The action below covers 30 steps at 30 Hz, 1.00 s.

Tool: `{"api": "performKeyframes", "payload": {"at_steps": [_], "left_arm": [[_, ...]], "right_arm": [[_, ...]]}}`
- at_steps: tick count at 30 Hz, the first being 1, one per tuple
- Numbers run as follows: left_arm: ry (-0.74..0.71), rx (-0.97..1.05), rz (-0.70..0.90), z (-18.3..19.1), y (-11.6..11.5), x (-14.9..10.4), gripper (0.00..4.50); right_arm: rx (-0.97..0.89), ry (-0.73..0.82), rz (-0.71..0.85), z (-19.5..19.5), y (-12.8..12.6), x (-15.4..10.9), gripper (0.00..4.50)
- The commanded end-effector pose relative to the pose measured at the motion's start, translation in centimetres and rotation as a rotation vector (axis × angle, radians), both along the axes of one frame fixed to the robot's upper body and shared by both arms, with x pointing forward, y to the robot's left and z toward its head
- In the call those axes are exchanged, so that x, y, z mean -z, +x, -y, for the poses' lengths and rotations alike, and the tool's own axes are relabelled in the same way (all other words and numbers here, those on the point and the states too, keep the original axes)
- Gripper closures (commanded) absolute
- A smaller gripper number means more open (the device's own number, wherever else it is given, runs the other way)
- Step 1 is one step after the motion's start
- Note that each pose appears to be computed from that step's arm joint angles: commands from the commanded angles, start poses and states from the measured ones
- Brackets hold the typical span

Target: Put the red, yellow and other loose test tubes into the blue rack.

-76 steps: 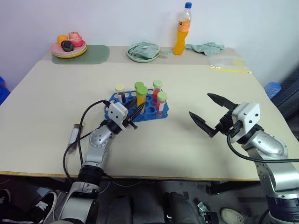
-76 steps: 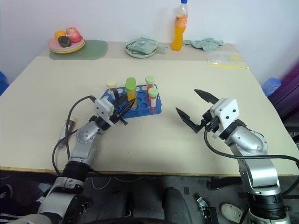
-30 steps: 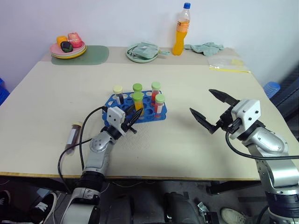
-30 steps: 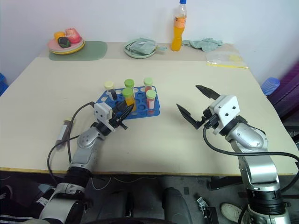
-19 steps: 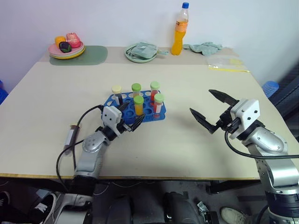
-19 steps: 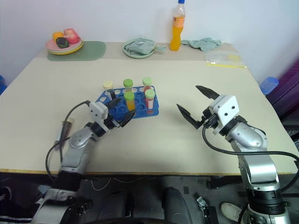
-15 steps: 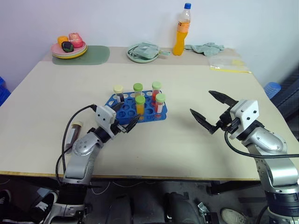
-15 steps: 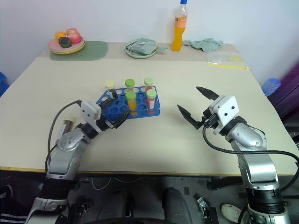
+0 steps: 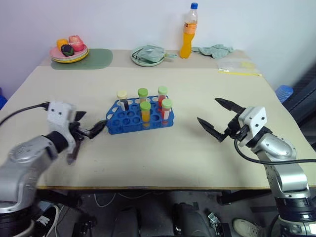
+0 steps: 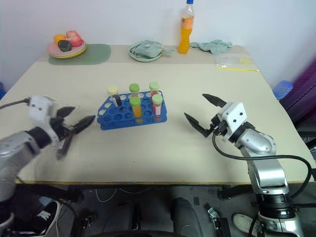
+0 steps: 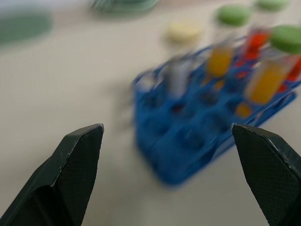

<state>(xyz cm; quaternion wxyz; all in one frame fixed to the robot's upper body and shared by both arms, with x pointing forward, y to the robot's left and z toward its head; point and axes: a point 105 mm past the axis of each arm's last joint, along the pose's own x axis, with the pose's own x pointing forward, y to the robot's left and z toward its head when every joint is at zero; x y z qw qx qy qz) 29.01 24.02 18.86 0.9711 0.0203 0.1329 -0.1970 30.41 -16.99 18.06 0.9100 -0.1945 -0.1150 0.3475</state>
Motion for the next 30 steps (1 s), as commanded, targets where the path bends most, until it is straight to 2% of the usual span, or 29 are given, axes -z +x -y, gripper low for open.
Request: {"api": "performKeyframes", "payload": {"at_steps": [1, 3, 4, 8, 11, 13, 15, 18, 23, 26, 30], "left_arm": [[-0.017, 0.003, -0.289, -1.7, -1.6, -0.6, 0.03], [0.073, 0.037, -0.43, -2.1, -3.0, -0.5, 0.03], [0.071, 0.027, -0.464, -2.6, -3.1, -0.7, 0.03], [0.047, 0.013, -0.51, -3.6, -2.7, -1.6, 0.03], [0.085, -0.047, -0.523, -5.2, -2.0, -1.6, 0.03], [0.131, -0.095, -0.517, -6.5, -1.5, -1.6, 0.03], [0.096, -0.092, -0.547, -6.6, -1.7, -1.5, 0.03], [0.136, -0.093, -0.595, -7.0, -2.2, -0.8, 0.03], [0.082, -0.119, -0.642, -7.8, -1.6, -0.6, 0.03], [0.131, -0.134, -0.667, -8.8, -1.7, 0.0, 0.03], [0.102, -0.169, -0.679, -9.6, -0.9, 0.7, 0.03]], "right_arm": [[-0.078, -0.019, 0.043, -0.4, -0.7, -1.5, 0.0], [-0.106, -0.017, 0.039, -0.5, -0.9, -1.6, 0.0], [-0.125, -0.01, 0.034, -0.7, -1.0, -1.7, 0.0], [-0.234, 0.014, -0.013, -2.3, -2.3, -1.9, 0.0], [-0.322, -0.022, -0.025, -3.9, -3.8, -1.8, 0.0], [-0.314, -0.026, -0.02, -3.9, -3.8, -1.8, 0.0], [-0.286, -0.022, -0.015, -3.5, -3.4, -1.9, 0.0], [-0.275, -0.018, -0.017, -3.3, -3.3, -1.6, 0.0], [-0.271, -0.017, -0.023, -3.1, -3.2, -0.8, 0.0], [-0.265, -0.018, -0.024, -2.9, -3.2, -0.3, 0.0], [-0.252, -0.019, -0.025, -2.8, -3.3, 0.3, 0.0]]}}
